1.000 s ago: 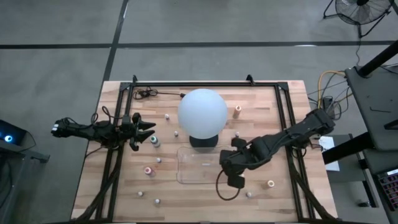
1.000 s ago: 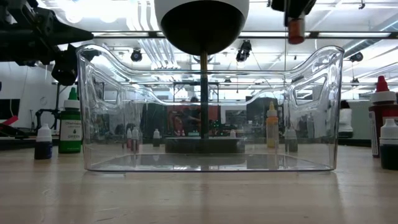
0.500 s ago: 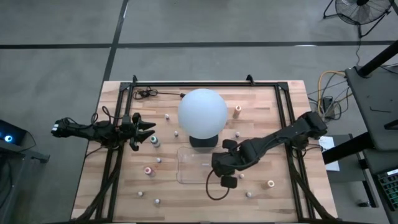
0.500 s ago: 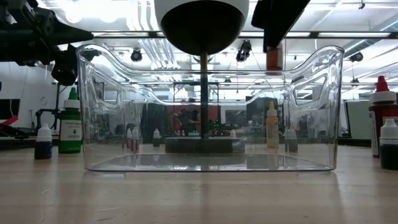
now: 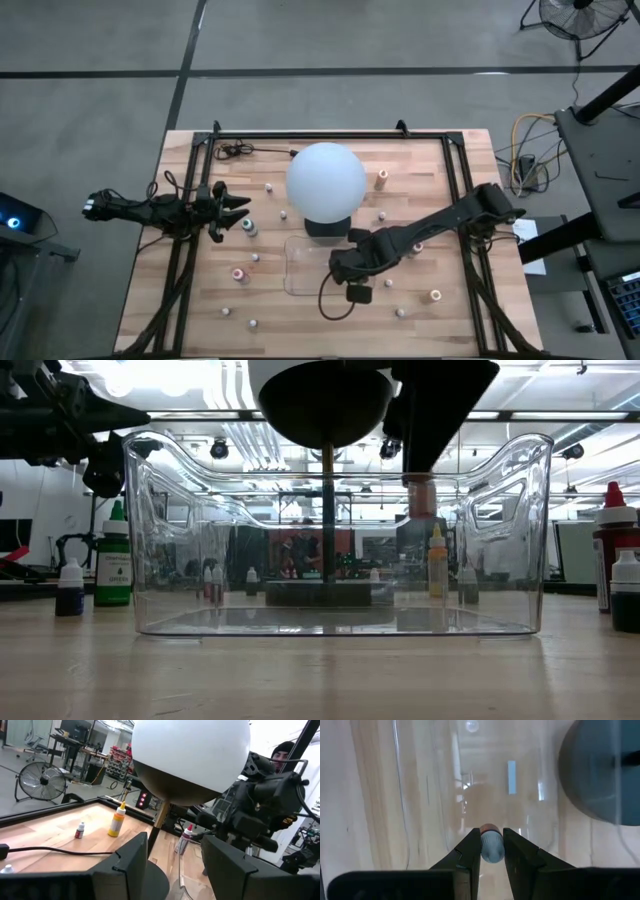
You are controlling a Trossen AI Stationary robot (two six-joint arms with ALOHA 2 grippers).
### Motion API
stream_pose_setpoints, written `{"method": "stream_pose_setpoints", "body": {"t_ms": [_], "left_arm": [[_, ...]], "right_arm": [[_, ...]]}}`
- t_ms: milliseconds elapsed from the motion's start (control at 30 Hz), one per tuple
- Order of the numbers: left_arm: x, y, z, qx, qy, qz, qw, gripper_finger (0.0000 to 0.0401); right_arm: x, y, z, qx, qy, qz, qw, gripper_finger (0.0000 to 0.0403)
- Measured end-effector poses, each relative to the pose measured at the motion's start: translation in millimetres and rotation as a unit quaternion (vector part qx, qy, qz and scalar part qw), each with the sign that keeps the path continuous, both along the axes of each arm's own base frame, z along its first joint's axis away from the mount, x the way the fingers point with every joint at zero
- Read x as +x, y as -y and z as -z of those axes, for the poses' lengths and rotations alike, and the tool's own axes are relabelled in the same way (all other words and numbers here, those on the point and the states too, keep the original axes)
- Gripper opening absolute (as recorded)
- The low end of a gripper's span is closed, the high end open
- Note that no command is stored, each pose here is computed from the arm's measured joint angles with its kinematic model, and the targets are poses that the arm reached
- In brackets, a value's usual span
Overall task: Pick & Place food coloring
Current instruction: Put the bottom small orange food coloring bottle into the transparent bin
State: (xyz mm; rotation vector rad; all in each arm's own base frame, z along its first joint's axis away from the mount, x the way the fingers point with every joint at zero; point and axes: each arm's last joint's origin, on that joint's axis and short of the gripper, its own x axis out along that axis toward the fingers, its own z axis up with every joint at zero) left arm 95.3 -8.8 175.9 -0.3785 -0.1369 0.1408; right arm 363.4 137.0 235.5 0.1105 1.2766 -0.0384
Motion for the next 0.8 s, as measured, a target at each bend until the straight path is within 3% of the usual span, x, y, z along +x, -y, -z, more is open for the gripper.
{"method": "stream_pose_setpoints", "body": {"t_ms": [500, 800], "left_arm": [[0.1, 0.0, 0.3, 0.0, -0.002, 0.0, 1.0, 0.0161], [0.1, 0.0, 0.5, 0.001, -0.003, 0.0, 1.0, 0.0161]], "right_arm": [[9.9, -22.2, 32.8, 0.008, -0.013, -0.016, 1.0, 0.0063], [10.6, -25.0, 36.2, 0.008, -0.003, -0.019, 1.0, 0.0063]]}}
